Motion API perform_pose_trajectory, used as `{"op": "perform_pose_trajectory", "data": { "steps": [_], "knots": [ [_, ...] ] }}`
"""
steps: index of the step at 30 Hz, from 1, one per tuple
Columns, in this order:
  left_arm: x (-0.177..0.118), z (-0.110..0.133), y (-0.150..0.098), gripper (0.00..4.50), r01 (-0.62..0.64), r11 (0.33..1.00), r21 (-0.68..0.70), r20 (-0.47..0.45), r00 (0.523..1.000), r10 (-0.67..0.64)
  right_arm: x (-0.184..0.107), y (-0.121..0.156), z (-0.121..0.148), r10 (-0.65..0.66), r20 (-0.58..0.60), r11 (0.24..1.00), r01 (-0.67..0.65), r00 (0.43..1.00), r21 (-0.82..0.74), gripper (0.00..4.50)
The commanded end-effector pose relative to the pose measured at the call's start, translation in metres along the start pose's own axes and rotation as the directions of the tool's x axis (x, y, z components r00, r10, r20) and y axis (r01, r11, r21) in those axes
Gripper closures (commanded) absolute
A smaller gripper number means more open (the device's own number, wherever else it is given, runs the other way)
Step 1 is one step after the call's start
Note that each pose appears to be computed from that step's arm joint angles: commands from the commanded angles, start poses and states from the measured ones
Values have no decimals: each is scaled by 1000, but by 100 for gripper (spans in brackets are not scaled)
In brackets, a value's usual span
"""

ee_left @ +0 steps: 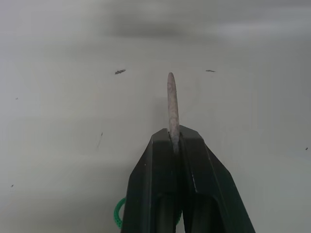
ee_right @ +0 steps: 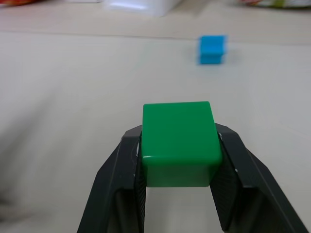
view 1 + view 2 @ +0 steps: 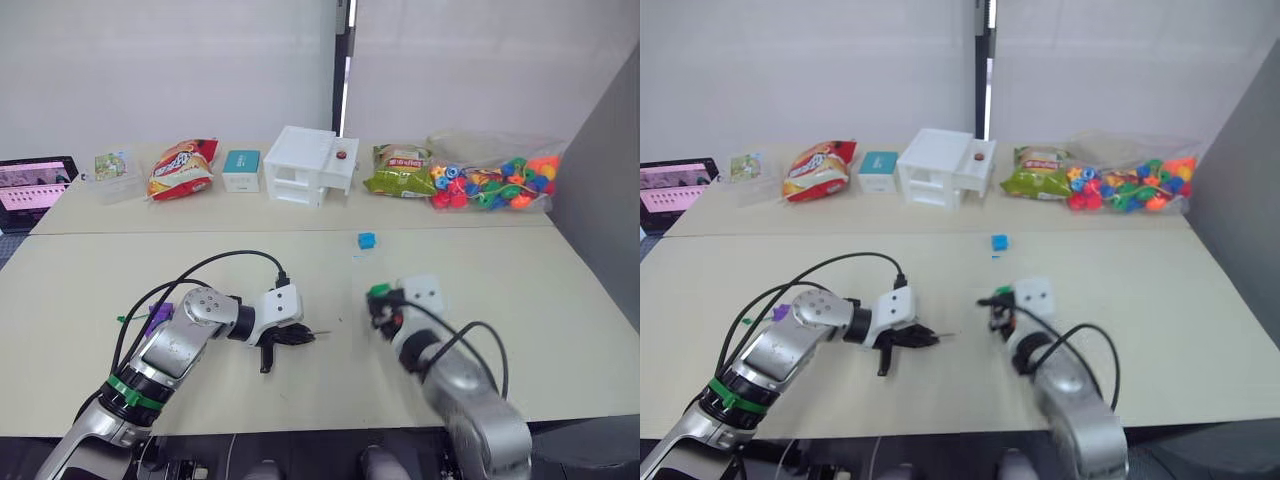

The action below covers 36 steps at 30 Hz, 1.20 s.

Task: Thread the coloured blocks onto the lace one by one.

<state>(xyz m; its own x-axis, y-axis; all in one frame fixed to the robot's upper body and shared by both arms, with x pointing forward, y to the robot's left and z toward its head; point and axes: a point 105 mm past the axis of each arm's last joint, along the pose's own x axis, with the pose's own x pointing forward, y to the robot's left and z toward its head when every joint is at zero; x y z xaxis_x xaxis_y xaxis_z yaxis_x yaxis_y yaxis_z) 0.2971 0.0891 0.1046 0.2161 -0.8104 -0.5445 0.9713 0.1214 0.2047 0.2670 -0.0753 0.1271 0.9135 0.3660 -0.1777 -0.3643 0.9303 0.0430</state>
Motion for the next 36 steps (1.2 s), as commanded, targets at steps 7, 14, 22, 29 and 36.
{"op": "perform_pose_trajectory", "data": {
  "steps": [7,14,22,29,36],
  "knots": [
    [-4,10,1,450,4,999,48,20,1000,-5,-1,5,-44,22,-185,1000,-18,983,21,331],
    [-9,9,2,450,-2,999,44,13,1000,2,-7,2,-21,45,-53,999,-45,998,12,165],
    [-9,12,3,450,-8,999,43,25,1000,7,-35,2,18,509,-133,829,-526,851,-189,2],
    [-9,21,-9,450,35,999,28,44,998,-36,-23,-27,25,697,-412,515,-809,587,-283,2],
    [-12,17,-12,450,25,999,19,23,999,-26,3,-41,5,648,-652,137,-903,393,-408,2]
  ]
}}
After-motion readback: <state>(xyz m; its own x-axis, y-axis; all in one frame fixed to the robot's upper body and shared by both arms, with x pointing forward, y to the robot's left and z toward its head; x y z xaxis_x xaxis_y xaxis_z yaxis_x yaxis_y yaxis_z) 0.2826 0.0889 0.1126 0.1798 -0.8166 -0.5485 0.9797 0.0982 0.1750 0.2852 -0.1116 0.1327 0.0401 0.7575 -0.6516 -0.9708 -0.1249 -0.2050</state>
